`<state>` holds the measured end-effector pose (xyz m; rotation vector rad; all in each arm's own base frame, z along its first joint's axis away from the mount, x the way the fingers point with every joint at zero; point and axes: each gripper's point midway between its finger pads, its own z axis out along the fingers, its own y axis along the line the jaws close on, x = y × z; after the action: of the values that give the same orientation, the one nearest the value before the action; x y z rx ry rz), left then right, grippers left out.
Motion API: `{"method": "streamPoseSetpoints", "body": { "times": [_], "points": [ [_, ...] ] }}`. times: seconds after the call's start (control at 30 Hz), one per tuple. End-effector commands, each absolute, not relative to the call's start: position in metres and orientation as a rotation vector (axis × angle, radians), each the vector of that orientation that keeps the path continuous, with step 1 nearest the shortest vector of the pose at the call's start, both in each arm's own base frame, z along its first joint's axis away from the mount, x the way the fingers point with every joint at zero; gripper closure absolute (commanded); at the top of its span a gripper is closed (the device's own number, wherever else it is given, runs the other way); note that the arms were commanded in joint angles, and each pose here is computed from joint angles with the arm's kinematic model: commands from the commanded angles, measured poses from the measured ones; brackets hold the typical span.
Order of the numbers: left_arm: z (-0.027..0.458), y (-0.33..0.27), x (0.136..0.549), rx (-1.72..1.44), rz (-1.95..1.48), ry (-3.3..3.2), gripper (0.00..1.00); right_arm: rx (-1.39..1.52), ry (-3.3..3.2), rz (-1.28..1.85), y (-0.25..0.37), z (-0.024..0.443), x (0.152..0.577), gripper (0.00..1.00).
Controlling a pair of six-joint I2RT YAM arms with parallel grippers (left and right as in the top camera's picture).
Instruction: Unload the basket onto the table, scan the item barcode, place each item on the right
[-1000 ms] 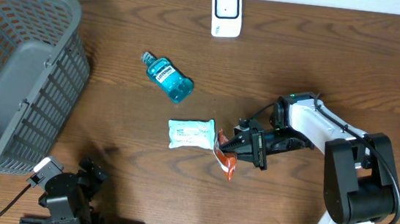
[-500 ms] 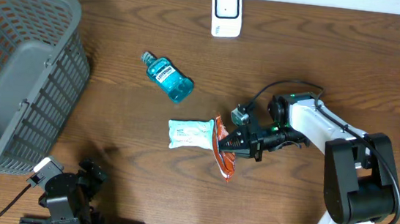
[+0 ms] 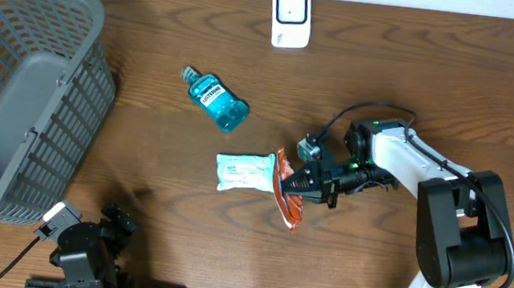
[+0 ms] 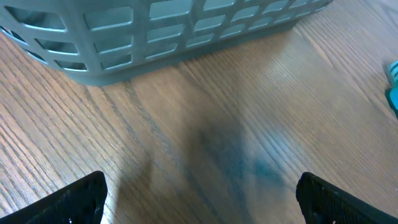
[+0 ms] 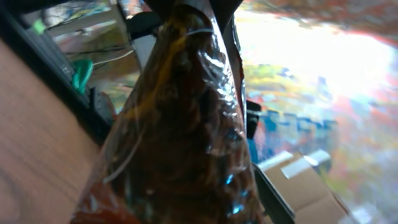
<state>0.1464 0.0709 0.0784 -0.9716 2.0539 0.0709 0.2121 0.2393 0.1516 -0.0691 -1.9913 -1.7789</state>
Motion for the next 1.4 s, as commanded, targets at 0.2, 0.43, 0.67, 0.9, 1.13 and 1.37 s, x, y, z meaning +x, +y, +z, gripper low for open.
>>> {"method": "streamPoseSetpoints", "body": {
  "times": [0.2, 0.43, 0.67, 0.9, 1.13, 1.37],
  "points": [
    [0.07, 0.071, 0.141, -0.979, 0.088, 2.087, 0.02, -0.134, -1.973, -1.665, 0.227, 0.16, 0.192, 0.99],
    [0.07, 0.071, 0.141, -0.979, 0.088, 2.087, 0.02, -0.097, -2.021, -1.609, 0.206, 0.159, 0.185, 0.99],
    [0.07, 0.071, 0.141, -0.979, 0.088, 2.087, 0.02, -0.036, -2.072, -1.685, 0.2, 0.156, 0.193, 0.99],
    [0.07, 0.071, 0.141, -0.979, 0.088, 2.087, 0.02, 0.137, -2.178, -1.77, 0.2, 0.143, 0.207, 0.99],
    [0.07, 0.071, 0.141, -0.979, 0.088, 2.087, 0.02, 0.272, -2.309, -1.739, 0.18, 0.172, 0.229, 0.99],
    [0.07, 0.071, 0.141, -0.979, 0.088, 2.087, 0.02, 0.626, -2.522, -1.833, 0.177, 0.214, 0.242, 0.98]
  ]
}}
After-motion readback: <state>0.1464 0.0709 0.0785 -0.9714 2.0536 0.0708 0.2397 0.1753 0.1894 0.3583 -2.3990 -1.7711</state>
